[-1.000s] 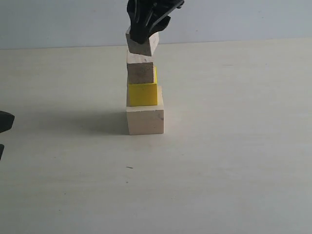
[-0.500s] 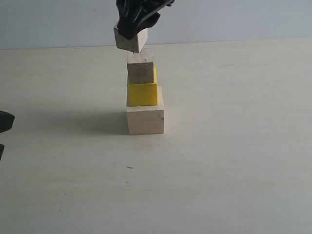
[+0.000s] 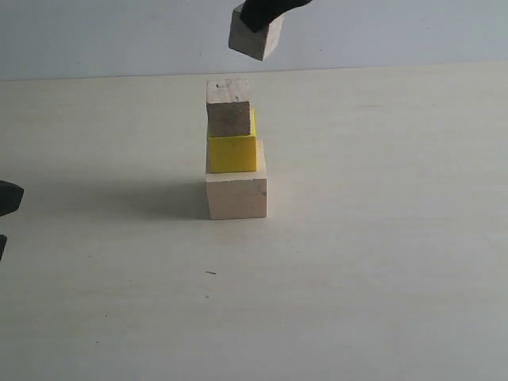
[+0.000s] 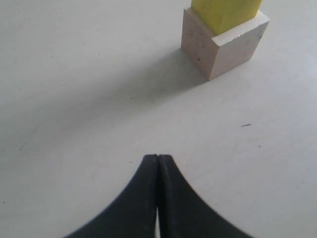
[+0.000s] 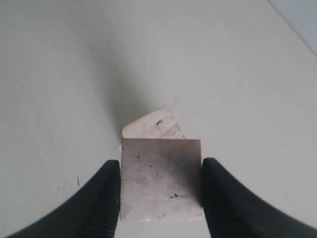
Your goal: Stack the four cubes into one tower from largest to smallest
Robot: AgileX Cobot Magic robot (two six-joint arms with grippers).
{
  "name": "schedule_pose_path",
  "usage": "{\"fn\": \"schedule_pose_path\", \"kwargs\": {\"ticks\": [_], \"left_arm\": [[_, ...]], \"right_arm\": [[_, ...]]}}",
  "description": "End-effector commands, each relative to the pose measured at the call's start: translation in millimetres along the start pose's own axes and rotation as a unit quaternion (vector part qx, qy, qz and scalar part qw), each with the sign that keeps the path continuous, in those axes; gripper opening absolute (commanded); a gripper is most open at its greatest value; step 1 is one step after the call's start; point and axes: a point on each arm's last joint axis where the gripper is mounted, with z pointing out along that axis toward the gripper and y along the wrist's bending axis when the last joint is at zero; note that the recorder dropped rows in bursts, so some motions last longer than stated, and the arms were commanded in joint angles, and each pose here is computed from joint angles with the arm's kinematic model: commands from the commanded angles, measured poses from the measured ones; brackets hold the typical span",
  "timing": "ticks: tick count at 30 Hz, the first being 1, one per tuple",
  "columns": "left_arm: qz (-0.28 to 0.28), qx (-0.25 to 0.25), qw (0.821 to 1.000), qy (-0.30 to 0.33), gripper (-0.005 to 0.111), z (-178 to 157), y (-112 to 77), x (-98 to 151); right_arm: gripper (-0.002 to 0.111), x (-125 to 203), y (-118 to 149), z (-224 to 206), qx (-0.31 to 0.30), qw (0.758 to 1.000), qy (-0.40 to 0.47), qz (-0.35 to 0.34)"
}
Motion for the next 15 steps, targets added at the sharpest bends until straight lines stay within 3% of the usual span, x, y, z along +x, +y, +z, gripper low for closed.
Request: {"fn": "schedule_pose_path", "kwargs": {"ticks": [1,4,6,9,15], "left_arm": [[-0.009,0.000,1.000,-0.007,0.000,-0.9,0.3,-0.3],[-0.009,0.000,1.000,-0.007,0.000,-0.9,0.3,-0.3],[-0.009,0.000,1.000,-0.007,0.000,-0.9,0.3,-0.3],[-0.009,0.000,1.000,-0.007,0.000,-0.9,0.3,-0.3],[-0.009,0.000,1.000,-0.007,0.000,-0.9,0.3,-0.3]], "right_arm": [[0.000,4.7,-6.0,-7.2,-0.011,0.999,-0.002,-0.033],[0.000,-1.2,-2.7,-4.5,-0.021,0.999,-0.026,-0.008],[0.000,-4.5,-4.3,-2.9,-0.021,0.998,-0.045,0.044],[0.000,-6.5,-1.9,-1.1,-0.046,0.987,-0.051,0.144],[0.000,-17.2,9.6,-4.6,-0.126,0.962,-0.091,0.226]]}}
